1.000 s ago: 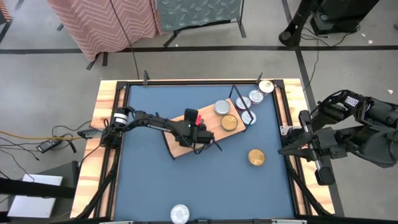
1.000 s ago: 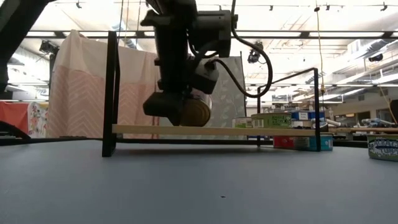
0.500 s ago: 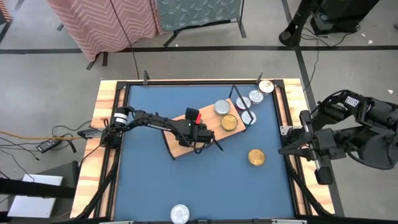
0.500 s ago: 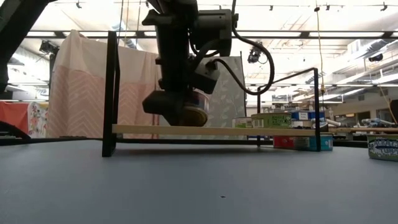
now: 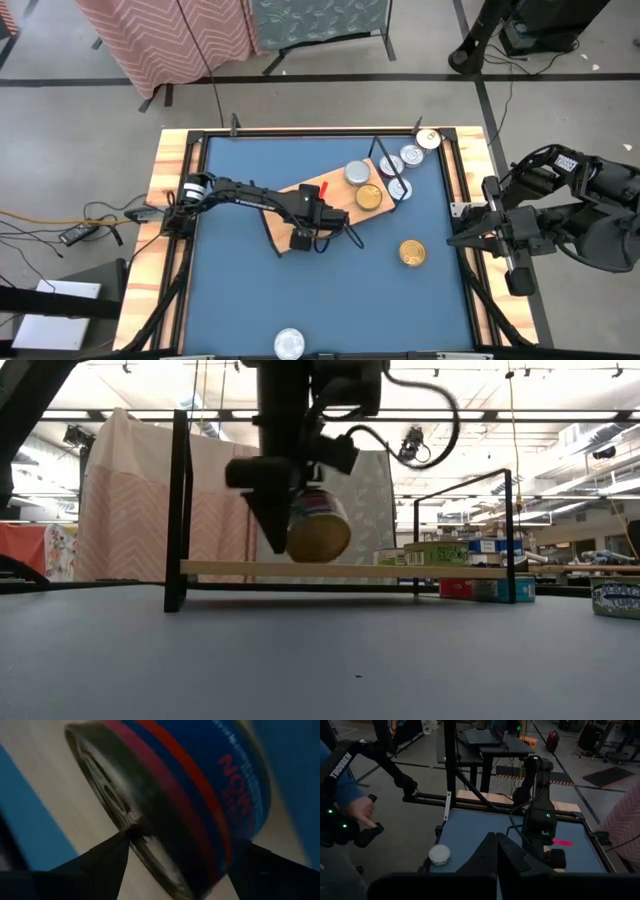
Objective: Stack canned seafood by type on shelf
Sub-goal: Put the blue/pink tuna can on the shelf
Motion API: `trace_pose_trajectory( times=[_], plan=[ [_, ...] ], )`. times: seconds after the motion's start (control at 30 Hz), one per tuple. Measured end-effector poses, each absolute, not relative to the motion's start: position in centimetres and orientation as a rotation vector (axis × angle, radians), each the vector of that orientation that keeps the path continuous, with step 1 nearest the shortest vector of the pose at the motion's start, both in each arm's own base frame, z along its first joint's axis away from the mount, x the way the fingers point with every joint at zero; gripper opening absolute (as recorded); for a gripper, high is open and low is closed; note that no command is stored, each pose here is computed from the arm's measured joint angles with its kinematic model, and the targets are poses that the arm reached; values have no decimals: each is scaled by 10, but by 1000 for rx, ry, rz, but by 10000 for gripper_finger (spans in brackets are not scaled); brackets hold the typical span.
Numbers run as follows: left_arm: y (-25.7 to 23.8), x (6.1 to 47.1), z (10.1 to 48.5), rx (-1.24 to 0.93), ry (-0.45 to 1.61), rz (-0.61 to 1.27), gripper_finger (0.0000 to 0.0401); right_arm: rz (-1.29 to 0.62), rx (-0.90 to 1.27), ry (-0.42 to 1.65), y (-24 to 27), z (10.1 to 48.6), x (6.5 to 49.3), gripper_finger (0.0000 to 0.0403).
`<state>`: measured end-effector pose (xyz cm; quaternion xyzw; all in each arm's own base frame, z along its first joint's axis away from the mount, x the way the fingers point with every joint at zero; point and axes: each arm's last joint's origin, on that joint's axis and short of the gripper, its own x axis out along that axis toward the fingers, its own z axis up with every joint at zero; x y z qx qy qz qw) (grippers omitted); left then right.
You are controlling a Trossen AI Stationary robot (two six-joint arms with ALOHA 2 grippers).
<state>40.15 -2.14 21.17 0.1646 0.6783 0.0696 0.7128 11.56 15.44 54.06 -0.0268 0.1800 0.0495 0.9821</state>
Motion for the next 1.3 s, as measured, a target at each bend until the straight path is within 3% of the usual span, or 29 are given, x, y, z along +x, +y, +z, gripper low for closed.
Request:
trace_pose_trajectory(
  times=[0.93,1.3],
  plan=[
    [-29,399,212,390,1500,213,296,117,-52,369,160,539,115,5],
    [-19,415,237,315,1370,229,296,115,-48,365,161,539,114,5]
  ],
)
